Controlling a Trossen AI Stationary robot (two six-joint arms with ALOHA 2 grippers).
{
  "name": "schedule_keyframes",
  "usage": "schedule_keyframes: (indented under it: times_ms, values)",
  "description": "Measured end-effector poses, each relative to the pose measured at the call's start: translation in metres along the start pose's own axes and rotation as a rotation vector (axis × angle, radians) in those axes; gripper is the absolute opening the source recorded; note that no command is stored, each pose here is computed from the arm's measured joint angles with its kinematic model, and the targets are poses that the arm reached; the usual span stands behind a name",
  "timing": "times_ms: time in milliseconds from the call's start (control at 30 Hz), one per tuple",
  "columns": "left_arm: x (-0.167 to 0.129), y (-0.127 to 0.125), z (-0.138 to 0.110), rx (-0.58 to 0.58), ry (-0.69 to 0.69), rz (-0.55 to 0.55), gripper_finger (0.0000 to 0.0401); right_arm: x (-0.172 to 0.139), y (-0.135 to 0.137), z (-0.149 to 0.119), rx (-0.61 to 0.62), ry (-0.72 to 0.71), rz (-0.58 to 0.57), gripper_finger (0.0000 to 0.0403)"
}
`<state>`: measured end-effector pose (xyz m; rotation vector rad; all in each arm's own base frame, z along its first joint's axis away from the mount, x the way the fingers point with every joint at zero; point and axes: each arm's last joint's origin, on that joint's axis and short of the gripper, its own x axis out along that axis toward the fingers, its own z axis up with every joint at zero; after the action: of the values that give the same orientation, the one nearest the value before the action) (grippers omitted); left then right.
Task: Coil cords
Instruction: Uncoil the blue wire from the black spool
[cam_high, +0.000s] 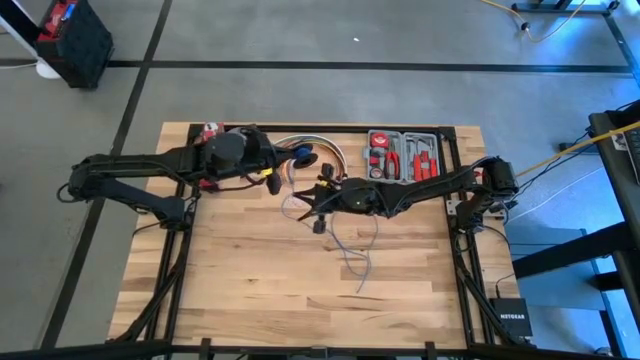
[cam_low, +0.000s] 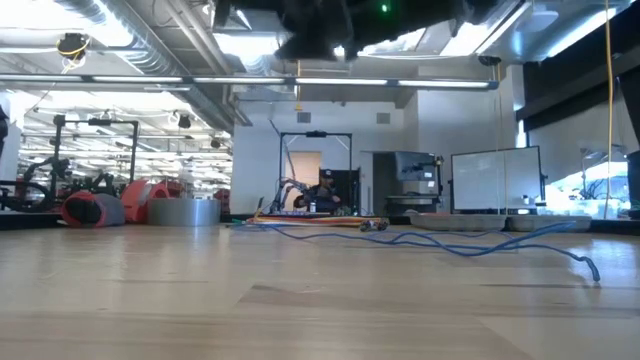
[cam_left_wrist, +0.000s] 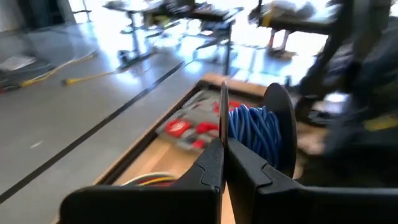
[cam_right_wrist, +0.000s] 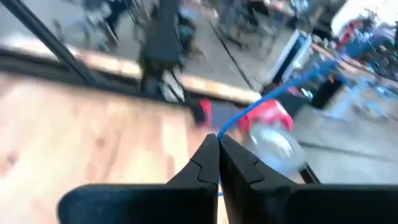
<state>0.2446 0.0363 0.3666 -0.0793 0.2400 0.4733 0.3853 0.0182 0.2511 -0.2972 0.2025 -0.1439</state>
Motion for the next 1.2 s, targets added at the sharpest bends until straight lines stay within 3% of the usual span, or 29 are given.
schedule_keyframes:
  times_ms: [133,333,467,600,733,933,1067,1200]
  values:
    - [-0.014,-0.003,0.007,0.002,-0.013,-0.059,0.0001,-0.005,-0.002,-0.010,-0.090,0.165,-0.085,0.0004]
    - [-0.034,0.002,-0.004,0.039,0.129,-0.052,0.0001,-0.032,-0.015,-0.011,-0.222,0.420,-0.269,0.0003]
    - [-0.039,0.006,-0.021,0.055,0.300,-0.022,0.0001,-0.056,-0.030,0.010,-0.245,0.419,-0.376,0.0002]
    - [-0.033,0.006,-0.036,0.065,0.383,-0.003,0.0001,-0.079,-0.043,0.035,-0.210,0.320,-0.419,0.0001]
    - [-0.020,0.007,-0.038,0.065,0.330,0.073,0.0001,-0.089,-0.047,0.058,-0.126,0.120,-0.299,0.0001]
    - [0.005,0.017,-0.030,0.065,0.196,0.277,0.0001,-0.080,-0.026,0.068,-0.078,-0.116,0.095,0.0001]
    - [0.012,0.022,-0.020,0.047,0.082,0.359,0.0001,-0.072,-0.007,0.058,-0.085,-0.064,0.191,0.0000]
    - [0.007,0.022,-0.005,0.029,-0.040,0.339,0.0001,-0.068,0.002,0.040,-0.127,0.112,0.167,0.0000]
